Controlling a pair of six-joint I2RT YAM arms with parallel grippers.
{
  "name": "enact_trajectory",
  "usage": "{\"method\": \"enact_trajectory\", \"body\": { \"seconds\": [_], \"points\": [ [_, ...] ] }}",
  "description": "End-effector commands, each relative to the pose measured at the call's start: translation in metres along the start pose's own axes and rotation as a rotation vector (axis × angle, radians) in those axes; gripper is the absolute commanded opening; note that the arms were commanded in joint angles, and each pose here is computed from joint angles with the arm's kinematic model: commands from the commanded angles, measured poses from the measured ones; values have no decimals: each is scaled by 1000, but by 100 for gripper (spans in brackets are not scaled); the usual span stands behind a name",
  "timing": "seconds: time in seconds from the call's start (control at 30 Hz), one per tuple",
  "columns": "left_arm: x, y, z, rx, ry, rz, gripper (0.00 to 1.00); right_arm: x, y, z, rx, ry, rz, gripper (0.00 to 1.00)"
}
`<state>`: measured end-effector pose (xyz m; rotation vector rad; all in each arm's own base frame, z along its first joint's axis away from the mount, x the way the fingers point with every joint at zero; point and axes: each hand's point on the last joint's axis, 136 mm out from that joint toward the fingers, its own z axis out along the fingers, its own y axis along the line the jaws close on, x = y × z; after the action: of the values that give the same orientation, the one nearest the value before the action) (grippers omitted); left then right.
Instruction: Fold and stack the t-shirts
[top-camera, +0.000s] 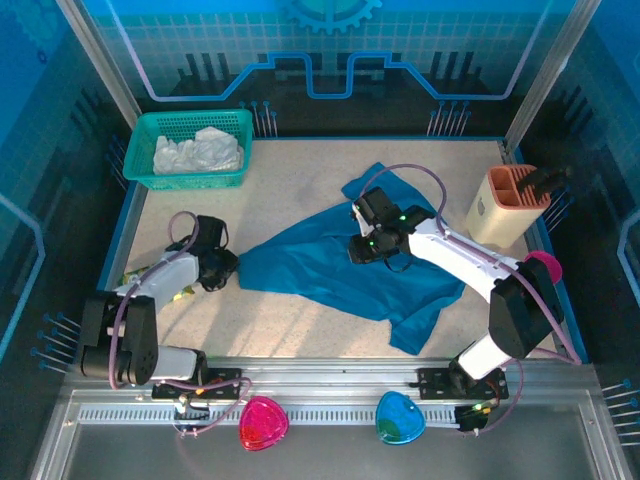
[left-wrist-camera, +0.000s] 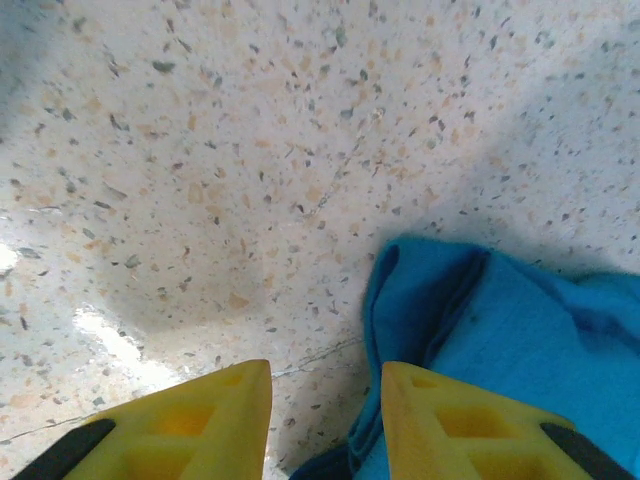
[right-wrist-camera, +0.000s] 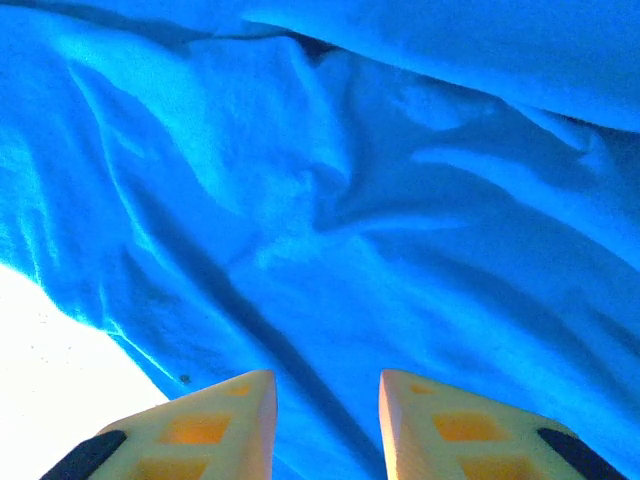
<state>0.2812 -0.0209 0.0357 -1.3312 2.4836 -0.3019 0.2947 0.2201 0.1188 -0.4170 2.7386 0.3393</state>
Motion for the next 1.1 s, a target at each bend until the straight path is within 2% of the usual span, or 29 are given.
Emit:
{"method": "enact_trajectory", "body": {
  "seconds": [0.0, 0.37, 0.8, 1.0, 1.07],
  "points": [
    [-10, -2, -9, 0, -24, 8, 36, 1, 7, -1, -27, 0, 7, 34],
    [-18, -20, 12, -5, 10, 39, 35, 5, 6, 3, -23, 14, 6, 33],
    [-12, -21, 37, -30, 65, 54, 33, 9, 4, 8, -14, 25, 11, 31],
    [-7, -27, 52, -40, 108, 85, 32, 0, 16, 14, -67, 26, 1, 31],
    [-6, -32, 57, -47, 113, 102, 31, -6, 26, 19, -111, 31, -10, 34]
  ]
}}
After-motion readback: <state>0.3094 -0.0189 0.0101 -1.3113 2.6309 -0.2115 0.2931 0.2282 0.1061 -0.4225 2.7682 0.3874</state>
